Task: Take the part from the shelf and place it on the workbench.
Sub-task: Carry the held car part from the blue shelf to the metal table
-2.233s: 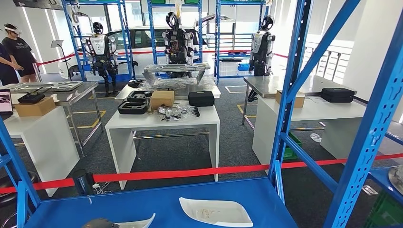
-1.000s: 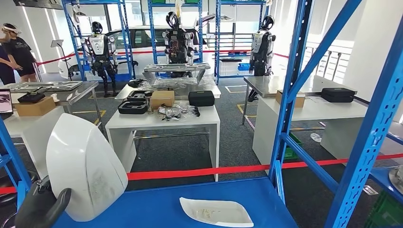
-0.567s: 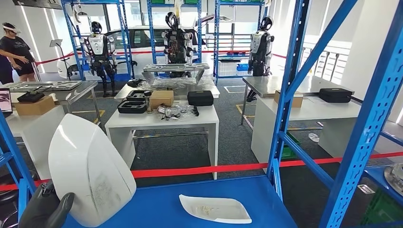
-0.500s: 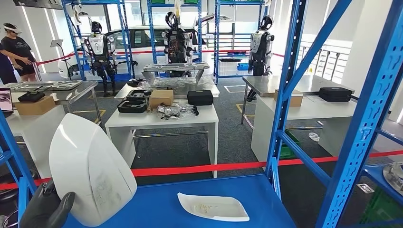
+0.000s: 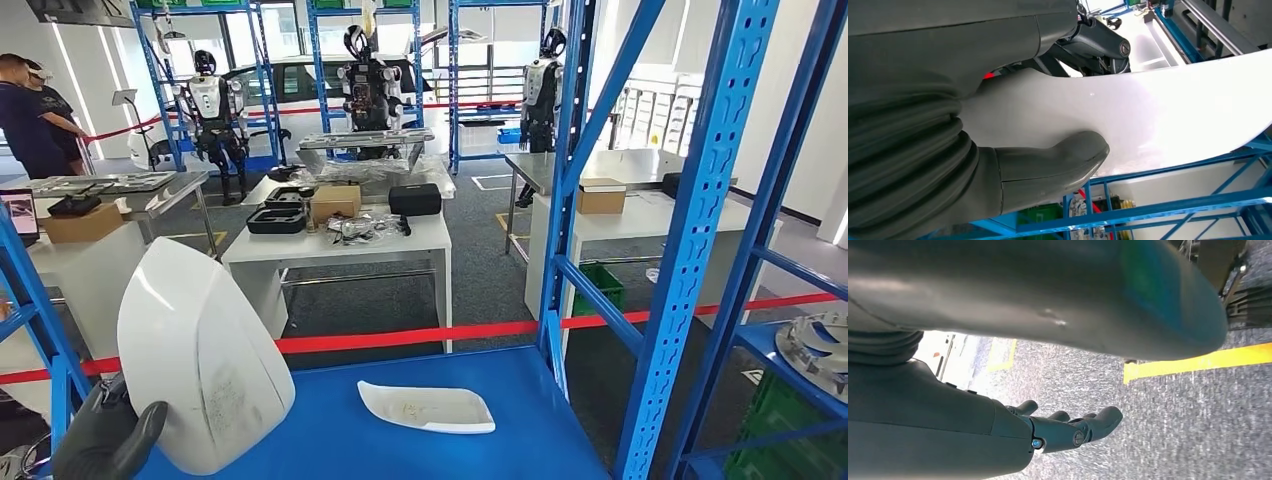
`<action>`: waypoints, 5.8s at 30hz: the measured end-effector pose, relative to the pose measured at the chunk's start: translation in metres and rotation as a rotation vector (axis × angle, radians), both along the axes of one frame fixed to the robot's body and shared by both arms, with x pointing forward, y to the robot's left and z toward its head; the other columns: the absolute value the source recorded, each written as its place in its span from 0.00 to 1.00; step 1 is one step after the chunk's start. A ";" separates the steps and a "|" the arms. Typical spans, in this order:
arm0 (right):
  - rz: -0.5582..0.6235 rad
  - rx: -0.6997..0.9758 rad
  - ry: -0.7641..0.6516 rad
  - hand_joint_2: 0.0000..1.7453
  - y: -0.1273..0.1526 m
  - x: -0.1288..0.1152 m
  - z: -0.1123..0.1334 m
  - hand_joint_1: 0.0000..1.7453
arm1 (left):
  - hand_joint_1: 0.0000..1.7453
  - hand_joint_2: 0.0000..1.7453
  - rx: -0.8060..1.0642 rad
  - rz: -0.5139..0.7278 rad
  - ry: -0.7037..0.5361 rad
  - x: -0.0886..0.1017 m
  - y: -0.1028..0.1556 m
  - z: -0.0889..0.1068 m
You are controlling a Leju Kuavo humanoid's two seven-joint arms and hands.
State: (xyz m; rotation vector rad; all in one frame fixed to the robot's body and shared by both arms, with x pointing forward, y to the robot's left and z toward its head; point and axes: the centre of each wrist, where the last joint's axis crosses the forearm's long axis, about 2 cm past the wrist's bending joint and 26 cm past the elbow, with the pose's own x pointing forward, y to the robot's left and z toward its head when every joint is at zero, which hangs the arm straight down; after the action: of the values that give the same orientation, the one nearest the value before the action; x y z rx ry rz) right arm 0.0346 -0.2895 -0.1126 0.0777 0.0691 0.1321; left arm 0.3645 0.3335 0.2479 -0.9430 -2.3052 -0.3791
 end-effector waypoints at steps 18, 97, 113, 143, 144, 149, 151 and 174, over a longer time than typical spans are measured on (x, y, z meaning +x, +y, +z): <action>-0.045 0.016 0.001 0.00 0.008 0.003 0.000 0.00 | 1.00 1.00 -0.023 -0.023 -0.001 0.021 -0.007 0.013; -0.078 0.061 0.005 0.00 0.025 0.005 0.001 0.00 | 1.00 1.00 -0.048 0.015 0.011 0.040 0.011 0.031; -0.028 0.078 0.010 0.00 0.022 0.004 0.001 0.00 | 1.00 1.00 0.014 0.047 0.118 0.012 0.011 0.002; -0.001 0.089 0.008 0.00 0.024 0.006 0.001 0.00 | 1.00 1.00 0.054 0.209 0.285 0.027 0.024 -0.002; 0.001 0.091 0.008 0.00 0.025 0.006 0.001 0.00 | 1.00 1.00 0.048 0.210 0.287 0.029 0.023 -0.001; 0.005 0.096 0.008 0.00 0.025 0.006 0.002 0.00 | 1.00 1.00 0.038 0.216 0.307 0.035 0.023 -0.002; 0.008 0.096 0.009 0.00 0.026 0.006 0.001 0.00 | 1.00 1.00 0.038 0.214 0.322 0.036 0.022 -0.005; -0.004 0.092 0.006 0.00 0.026 0.005 0.001 0.00 | 1.00 1.00 0.011 0.182 0.334 0.056 0.000 -0.004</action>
State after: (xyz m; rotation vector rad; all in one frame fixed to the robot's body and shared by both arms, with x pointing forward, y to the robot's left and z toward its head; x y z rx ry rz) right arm 0.0400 -0.2630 -0.1111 0.1704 0.0686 0.1308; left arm 0.4200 0.3339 0.2444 -0.7222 -2.0573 -0.1438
